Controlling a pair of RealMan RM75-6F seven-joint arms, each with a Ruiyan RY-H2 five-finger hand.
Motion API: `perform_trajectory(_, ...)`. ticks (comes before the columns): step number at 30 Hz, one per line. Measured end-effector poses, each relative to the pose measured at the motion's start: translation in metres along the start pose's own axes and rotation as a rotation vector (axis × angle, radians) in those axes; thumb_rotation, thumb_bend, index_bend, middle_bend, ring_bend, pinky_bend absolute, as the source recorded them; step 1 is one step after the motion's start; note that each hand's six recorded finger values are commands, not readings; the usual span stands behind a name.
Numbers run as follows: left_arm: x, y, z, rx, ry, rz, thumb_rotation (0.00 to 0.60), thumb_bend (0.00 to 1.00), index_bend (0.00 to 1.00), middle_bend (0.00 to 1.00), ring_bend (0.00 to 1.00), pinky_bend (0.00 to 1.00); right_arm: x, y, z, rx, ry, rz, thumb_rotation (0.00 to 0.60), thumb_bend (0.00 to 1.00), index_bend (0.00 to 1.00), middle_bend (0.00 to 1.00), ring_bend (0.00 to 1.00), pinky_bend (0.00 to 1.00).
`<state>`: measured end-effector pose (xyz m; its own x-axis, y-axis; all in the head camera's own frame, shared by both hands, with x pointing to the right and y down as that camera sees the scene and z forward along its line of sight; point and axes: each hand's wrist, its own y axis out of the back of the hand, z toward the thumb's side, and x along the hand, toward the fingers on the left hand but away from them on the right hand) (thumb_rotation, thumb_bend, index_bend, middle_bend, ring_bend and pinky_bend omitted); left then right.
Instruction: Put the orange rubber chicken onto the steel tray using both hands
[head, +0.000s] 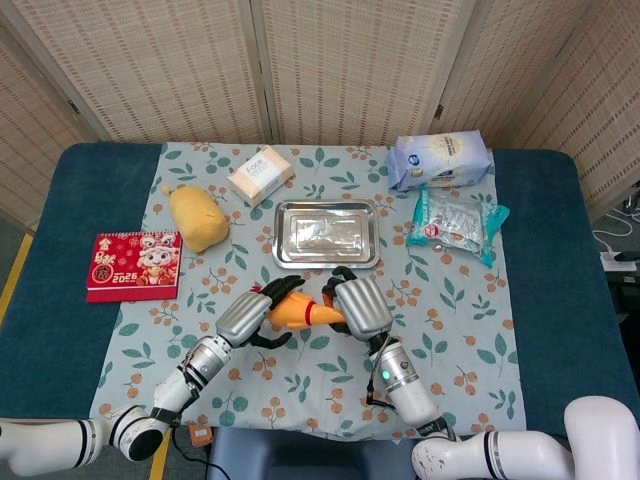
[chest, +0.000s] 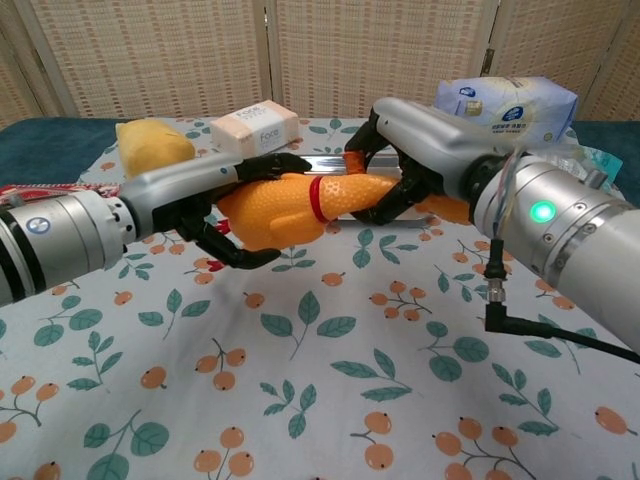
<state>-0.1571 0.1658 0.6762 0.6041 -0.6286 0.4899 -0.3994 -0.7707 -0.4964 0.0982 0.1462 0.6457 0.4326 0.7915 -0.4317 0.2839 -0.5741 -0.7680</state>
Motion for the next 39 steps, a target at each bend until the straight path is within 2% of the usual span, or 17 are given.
perform_trajectory(1, 0.001, 0.0, 0.001, -0.015, -0.003, 0.017, 0.6, 0.34, 0.31, 0.41, 0.4, 0.4, 0.0, 0.0, 0.001, -0.001, 0.002, 0.001, 0.6, 0.44, 0.88, 0.52, 0.69, 1.0)
perform_trajectory(3, 0.003, 0.0, 0.003, -0.04, -0.007, 0.043, 0.6, 0.35, 0.48, 0.57, 0.51, 0.48, 0.0, -0.001, 0.001, 0.0, 0.004, 0.002, 0.6, 0.44, 0.88, 0.52, 0.69, 1.0)
perform_trajectory(7, 0.007, 0.001, 0.002, -0.082, -0.016, 0.084, 0.6, 0.42, 0.66, 0.74, 0.67, 0.62, 0.0, 0.0, 0.002, -0.002, 0.006, 0.0, 0.6, 0.44, 0.88, 0.52, 0.69, 1.0)
perform_trajectory(9, 0.008, 0.001, 0.001, -0.087, -0.017, 0.092, 0.6, 0.48, 0.72, 0.8, 0.73, 0.68, 0.0, 0.001, 0.002, -0.005, 0.005, -0.002, 0.6, 0.44, 0.88, 0.52, 0.69, 1.0)
perform_trajectory(13, 0.008, 0.002, -0.001, -0.078, -0.012, 0.1, 0.6, 0.68, 0.85, 0.92, 0.83, 0.82, 0.0, 0.003, 0.002, -0.009, 0.004, -0.005, 0.6, 0.44, 0.88, 0.52, 0.69, 1.0)
perform_trajectory(16, 0.008, 0.003, -0.001, -0.071, -0.01, 0.113, 0.6, 0.73, 0.87, 0.98, 0.88, 0.86, 0.001, 0.002, 0.001, -0.008, 0.005, -0.003, 0.6, 0.44, 0.88, 0.52, 0.69, 1.0)
perform_trajectory(21, 0.007, 0.006, 0.0, -0.049, -0.014, 0.141, 0.6, 0.74, 0.88, 1.0, 0.9, 0.88, 0.002, 0.003, -0.001, -0.01, 0.0, -0.006, 0.6, 0.44, 0.88, 0.52, 0.69, 1.0)
perform_trajectory(22, 0.007, 0.006, 0.0, -0.047, -0.013, 0.146, 0.6, 0.73, 0.87, 0.98, 0.88, 0.85, 0.002, 0.004, -0.002, -0.011, -0.001, -0.007, 0.6, 0.44, 0.88, 0.52, 0.69, 1.0)
perform_trajectory(24, 0.006, 0.006, 0.001, -0.045, -0.014, 0.147, 0.6, 0.64, 0.79, 0.83, 0.73, 0.69, 0.002, 0.005, -0.003, -0.012, -0.002, -0.007, 0.6, 0.44, 0.88, 0.52, 0.69, 1.0)
perform_trajectory(25, 0.005, 0.005, 0.001, -0.037, -0.014, 0.136, 0.6, 0.57, 0.68, 0.69, 0.6, 0.57, 0.002, 0.006, -0.003, -0.01, -0.002, -0.007, 0.6, 0.44, 0.88, 0.52, 0.69, 1.0)
perform_trajectory(26, 0.004, 0.004, 0.001, -0.031, -0.014, 0.123, 0.6, 0.52, 0.58, 0.59, 0.51, 0.49, 0.002, 0.006, -0.004, -0.01, -0.002, -0.007, 0.6, 0.44, 0.88, 0.52, 0.69, 1.0)
perform_trajectory(28, 0.003, 0.001, 0.001, -0.018, -0.012, 0.085, 0.6, 0.45, 0.28, 0.31, 0.26, 0.32, 0.003, 0.007, -0.004, -0.013, -0.002, -0.007, 0.6, 0.44, 0.88, 0.52, 0.69, 1.0)
perform_trajectory(30, 0.002, -0.001, 0.001, -0.009, -0.009, 0.05, 0.6, 0.41, 0.09, 0.12, 0.09, 0.24, 0.003, 0.007, -0.004, -0.012, -0.003, -0.007, 0.6, 0.44, 0.88, 0.52, 0.69, 1.0)
perform_trajectory(31, 0.001, -0.001, 0.001, -0.002, -0.005, 0.03, 0.6, 0.4, 0.03, 0.05, 0.03, 0.21, 0.003, 0.008, -0.004, -0.013, -0.002, -0.006, 0.6, 0.44, 0.88, 0.52, 0.69, 1.0)
perform_trajectory(33, 0.001, -0.001, 0.001, 0.009, 0.003, 0.008, 0.6, 0.38, 0.0, 0.0, 0.0, 0.17, 0.004, 0.009, -0.005, -0.013, -0.002, -0.007, 0.6, 0.44, 0.88, 0.52, 0.69, 1.0)
perform_trajectory(39, 0.003, -0.001, 0.002, 0.004, 0.012, -0.014, 0.6, 0.37, 0.0, 0.0, 0.0, 0.14, 0.004, 0.012, -0.006, -0.01, -0.002, -0.01, 0.6, 0.44, 0.88, 0.53, 0.69, 1.0)
